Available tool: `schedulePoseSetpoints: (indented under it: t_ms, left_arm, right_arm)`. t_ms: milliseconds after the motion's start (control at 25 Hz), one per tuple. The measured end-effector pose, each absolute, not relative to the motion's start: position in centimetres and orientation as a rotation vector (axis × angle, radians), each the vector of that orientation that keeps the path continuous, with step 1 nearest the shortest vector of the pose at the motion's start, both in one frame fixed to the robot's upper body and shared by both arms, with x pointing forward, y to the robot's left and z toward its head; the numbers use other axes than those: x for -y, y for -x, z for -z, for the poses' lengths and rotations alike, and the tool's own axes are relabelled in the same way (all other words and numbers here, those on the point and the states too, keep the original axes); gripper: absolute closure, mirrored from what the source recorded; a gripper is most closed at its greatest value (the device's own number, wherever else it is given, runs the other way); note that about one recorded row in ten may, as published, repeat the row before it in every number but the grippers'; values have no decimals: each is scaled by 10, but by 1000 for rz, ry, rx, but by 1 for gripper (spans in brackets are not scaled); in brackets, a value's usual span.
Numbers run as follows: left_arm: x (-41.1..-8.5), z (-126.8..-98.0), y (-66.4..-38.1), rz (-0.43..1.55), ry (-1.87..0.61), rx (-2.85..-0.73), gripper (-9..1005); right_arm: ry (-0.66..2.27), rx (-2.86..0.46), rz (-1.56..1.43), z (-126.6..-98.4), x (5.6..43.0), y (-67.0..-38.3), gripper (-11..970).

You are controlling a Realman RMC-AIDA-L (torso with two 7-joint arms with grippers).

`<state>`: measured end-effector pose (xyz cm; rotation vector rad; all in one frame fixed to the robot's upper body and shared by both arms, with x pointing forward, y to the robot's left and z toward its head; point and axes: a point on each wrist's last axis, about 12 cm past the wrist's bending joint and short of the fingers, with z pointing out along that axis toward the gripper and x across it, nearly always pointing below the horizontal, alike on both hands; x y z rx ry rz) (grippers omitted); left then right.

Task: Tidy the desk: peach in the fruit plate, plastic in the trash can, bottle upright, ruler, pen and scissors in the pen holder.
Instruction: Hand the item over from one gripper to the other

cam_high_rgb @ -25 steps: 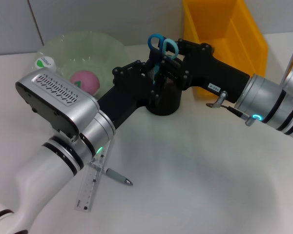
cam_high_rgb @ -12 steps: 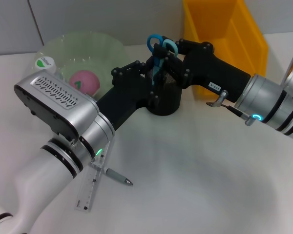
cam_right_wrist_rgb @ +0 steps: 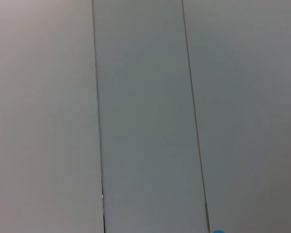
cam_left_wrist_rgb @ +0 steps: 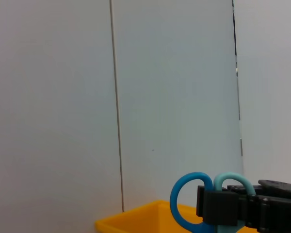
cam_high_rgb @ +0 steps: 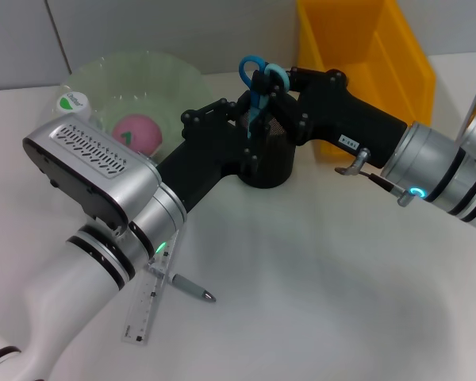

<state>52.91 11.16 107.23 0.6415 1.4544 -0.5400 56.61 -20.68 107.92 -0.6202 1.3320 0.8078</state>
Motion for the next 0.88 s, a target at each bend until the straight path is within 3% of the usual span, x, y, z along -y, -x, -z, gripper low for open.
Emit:
schedulePoseSetpoints:
  t_ms: [240,880]
  left_arm:
    - [-111,-1073,-529,540,-642,-1453,604]
    - [-112,-1073,-527,543,-642,-1436,590]
  right_arm:
    - [609,-1331,-811,-1079,206,-566,873]
    - [603,-1328,-812,-1079,206,-566,875]
